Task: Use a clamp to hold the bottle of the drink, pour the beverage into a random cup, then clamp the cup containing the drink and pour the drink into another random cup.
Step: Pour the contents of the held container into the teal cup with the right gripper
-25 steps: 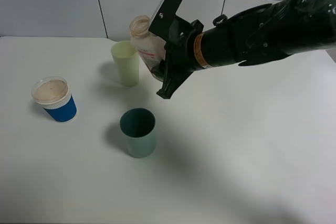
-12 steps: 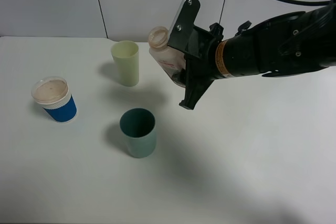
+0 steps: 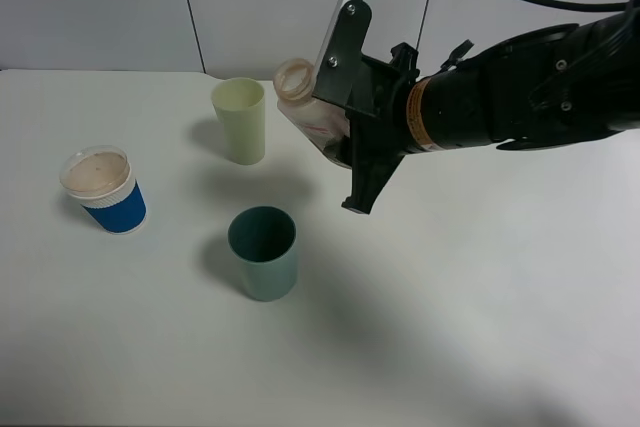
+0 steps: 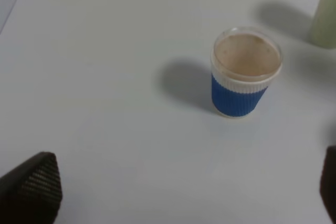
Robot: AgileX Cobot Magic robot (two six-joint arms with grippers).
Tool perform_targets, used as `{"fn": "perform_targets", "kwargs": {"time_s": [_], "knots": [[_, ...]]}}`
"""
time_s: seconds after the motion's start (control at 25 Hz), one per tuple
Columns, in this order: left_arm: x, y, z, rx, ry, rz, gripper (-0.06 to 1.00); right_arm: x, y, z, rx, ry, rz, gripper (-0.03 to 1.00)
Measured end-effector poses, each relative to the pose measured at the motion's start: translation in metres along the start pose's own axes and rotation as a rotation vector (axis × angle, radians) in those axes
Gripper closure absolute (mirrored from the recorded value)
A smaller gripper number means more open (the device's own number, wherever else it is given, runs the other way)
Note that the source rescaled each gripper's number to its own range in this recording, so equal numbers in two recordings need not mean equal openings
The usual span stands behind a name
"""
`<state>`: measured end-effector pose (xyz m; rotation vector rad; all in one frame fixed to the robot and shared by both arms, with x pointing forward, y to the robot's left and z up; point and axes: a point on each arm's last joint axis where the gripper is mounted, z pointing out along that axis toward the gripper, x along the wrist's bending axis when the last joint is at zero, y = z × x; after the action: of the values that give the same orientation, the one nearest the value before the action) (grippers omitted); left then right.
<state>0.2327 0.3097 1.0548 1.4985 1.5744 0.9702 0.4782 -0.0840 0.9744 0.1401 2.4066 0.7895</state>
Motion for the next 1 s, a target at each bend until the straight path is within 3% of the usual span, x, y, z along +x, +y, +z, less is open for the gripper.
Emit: {"fn": "perform_targets", "kwargs": {"time_s": [0.48,1.0], "knots": [[0.0,0.0,0.0,0.0,0.0,0.0,-0.06,0.001,-0.004,0.0,0.084,-0.032,-0.22,0.95],[0.0,0.0,0.0,0.0,0.0,0.0,-0.06,0.021,0.007,-0.002,0.126,0.008,-0.416,0.95]]}}
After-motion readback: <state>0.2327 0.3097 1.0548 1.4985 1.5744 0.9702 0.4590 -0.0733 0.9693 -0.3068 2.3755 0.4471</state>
